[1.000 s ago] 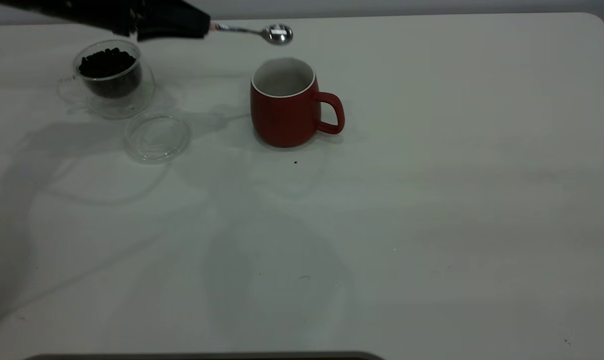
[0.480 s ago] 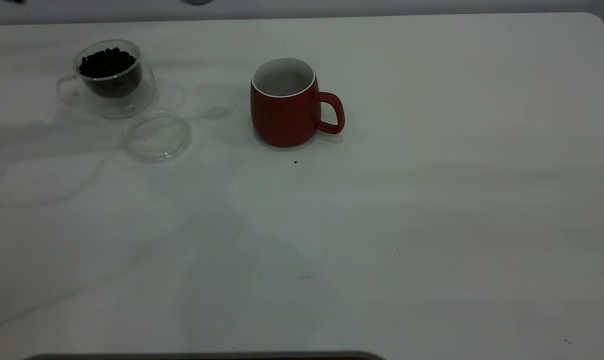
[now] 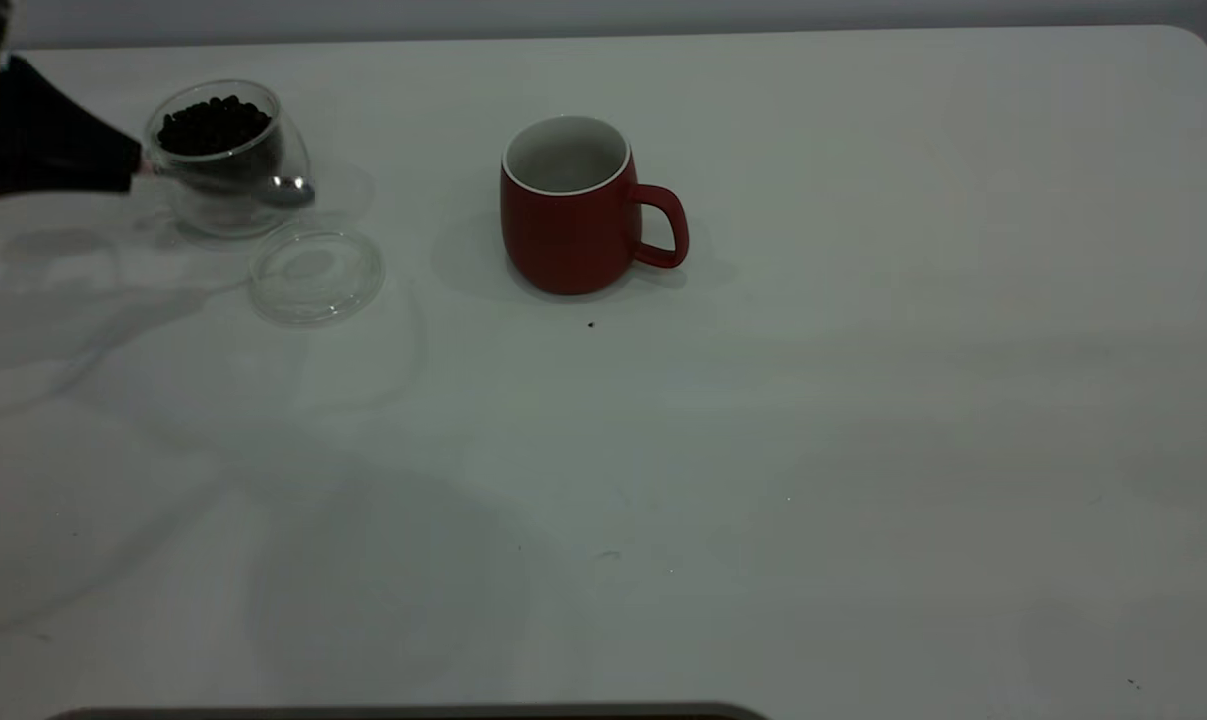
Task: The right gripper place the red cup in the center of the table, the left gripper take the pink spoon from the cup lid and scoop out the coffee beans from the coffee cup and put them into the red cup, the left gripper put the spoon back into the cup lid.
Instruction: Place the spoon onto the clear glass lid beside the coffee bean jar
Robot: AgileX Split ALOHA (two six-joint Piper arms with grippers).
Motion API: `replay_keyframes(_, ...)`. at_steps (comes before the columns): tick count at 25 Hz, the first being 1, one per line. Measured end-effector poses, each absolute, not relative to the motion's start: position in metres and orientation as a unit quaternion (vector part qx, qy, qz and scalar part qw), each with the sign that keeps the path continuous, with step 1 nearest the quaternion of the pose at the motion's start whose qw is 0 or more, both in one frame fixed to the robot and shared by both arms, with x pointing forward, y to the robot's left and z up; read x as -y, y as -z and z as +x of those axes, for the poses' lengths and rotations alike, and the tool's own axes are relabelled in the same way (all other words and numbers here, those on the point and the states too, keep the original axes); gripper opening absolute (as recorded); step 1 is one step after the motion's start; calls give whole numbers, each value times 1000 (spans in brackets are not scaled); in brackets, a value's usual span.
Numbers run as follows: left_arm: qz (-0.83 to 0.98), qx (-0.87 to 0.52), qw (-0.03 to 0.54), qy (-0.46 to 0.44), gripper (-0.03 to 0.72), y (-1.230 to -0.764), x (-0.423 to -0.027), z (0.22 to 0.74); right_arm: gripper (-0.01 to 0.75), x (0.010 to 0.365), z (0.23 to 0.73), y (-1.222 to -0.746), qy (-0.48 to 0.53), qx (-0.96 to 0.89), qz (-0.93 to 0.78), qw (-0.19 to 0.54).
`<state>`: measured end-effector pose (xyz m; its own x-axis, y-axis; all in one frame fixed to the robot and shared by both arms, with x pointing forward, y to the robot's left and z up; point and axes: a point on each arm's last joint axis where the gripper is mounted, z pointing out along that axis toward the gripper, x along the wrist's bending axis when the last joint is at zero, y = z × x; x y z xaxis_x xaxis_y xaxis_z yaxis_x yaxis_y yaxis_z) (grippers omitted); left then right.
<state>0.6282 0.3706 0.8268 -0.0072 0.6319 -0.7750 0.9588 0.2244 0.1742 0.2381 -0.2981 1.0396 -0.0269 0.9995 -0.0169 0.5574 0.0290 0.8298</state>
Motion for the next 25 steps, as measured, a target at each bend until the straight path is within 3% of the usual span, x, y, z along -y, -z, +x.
replay_keyframes(12,567,-704,372,211,113,-779,-367,626,438,298,238,-1040,-332,-635,613,333)
replay_keyframes(25,558,-715,365,212,113,-778,-389,617,438,298,238,-1040,-332,-635,613,333)
